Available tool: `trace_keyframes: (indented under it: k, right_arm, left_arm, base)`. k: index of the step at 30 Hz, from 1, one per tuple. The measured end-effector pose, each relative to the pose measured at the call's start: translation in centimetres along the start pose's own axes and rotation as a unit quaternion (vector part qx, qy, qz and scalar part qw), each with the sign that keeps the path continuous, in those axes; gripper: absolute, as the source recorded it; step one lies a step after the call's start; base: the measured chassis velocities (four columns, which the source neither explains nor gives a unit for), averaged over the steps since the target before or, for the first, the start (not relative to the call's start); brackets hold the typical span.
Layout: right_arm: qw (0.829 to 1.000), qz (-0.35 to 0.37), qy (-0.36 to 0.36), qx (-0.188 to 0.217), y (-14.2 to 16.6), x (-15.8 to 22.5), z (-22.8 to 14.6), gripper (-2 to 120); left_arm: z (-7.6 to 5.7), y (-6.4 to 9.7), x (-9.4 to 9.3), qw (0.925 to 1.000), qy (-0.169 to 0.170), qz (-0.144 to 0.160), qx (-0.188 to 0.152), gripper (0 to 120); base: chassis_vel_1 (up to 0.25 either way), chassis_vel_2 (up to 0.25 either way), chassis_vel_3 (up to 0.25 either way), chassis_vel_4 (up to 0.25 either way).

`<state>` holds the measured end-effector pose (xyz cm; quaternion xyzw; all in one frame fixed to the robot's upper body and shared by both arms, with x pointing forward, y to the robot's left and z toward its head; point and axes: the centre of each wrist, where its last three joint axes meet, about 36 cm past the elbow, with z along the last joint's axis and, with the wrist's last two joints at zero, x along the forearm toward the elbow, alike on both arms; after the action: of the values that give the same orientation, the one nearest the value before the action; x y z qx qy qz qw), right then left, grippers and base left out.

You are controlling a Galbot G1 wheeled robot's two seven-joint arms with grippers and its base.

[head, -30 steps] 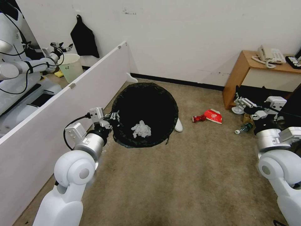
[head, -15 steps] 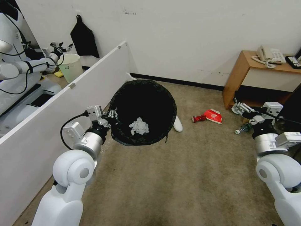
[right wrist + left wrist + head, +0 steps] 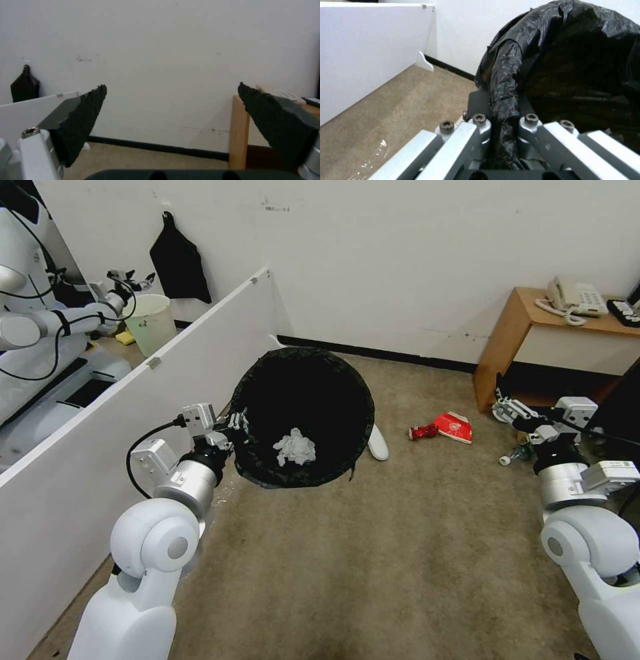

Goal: Pick up the trash bin, then pick up the garbage from the floor and place it into the trash bin.

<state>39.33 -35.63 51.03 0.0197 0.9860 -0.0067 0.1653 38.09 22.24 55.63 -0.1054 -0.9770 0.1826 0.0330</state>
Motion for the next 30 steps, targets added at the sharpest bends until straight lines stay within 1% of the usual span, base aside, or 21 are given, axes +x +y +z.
trace_keyframes:
  k: [11, 30]
  right_arm:
    - [1.0, -0.003, -0.007, 0.0, 0.0, -0.3, 0.1, 100]
    - [1.0, -0.005, -0.003, 0.004, -0.4, -0.7, 1.2, 100]
  left_arm:
    - [0.0, 0.1, 0.0, 1.0, 0.0, -0.002, 0.0, 4]
    - [0.3, 0.5, -1.0, 1.0, 0.004, -0.006, 0.005, 4]
  base:
    - [-0.136, 0.137, 0.137, -0.136]
    - [-0.067, 0.067, 0.073, -0.067]
